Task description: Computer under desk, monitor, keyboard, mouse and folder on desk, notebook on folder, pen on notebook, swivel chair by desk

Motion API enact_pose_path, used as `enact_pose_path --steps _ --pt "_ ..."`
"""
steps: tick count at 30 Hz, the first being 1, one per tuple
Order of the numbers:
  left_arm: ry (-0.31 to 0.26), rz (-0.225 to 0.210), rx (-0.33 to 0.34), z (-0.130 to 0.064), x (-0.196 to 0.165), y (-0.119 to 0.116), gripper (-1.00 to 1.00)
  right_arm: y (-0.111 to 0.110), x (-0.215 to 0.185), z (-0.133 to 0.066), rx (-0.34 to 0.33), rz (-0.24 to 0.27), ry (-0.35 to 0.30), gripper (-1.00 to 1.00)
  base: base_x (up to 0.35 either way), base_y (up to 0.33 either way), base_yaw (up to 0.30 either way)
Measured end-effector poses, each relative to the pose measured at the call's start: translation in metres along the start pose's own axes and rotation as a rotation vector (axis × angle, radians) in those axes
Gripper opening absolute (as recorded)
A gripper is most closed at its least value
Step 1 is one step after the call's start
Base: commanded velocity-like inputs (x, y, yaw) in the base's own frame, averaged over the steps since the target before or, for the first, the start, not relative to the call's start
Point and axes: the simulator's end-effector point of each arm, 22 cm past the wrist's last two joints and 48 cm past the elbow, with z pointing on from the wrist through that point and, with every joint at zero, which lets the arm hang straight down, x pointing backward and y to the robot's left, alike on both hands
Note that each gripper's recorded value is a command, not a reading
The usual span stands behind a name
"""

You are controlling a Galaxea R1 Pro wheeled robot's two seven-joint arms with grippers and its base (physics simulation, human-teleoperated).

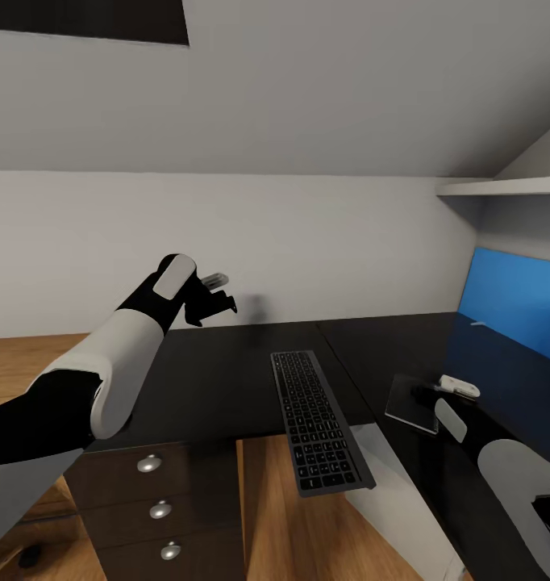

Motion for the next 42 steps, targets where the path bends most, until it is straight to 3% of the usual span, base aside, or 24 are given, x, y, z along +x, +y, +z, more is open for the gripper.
enact_pose_path --steps 15,16,21,42 --pt "0.005 -0.001 0.005 0.001 0.002 -0.002 1.00 -0.002 -0.001 0.001 0.004 0.016 -0.011 1.00 0.088 0.000 0.000" --pt "0.006 -0.002 0.005 0.002 0.002 -0.002 1.00 -0.003 -0.012 0.000 0.004 0.027 -0.057 1.00 0.010 0.000 0.000" --pt "0.007 -0.001 0.004 0.002 0.003 -0.002 1.00 -0.003 -0.022 -0.001 0.005 0.040 -0.107 1.00 0.004 0.000 0.000" --pt "0.007 -0.003 0.006 0.002 0.003 -0.002 1.00 -0.003 -0.025 -0.001 0.005 0.040 -0.120 1.00 0.089 0.000 0.000"
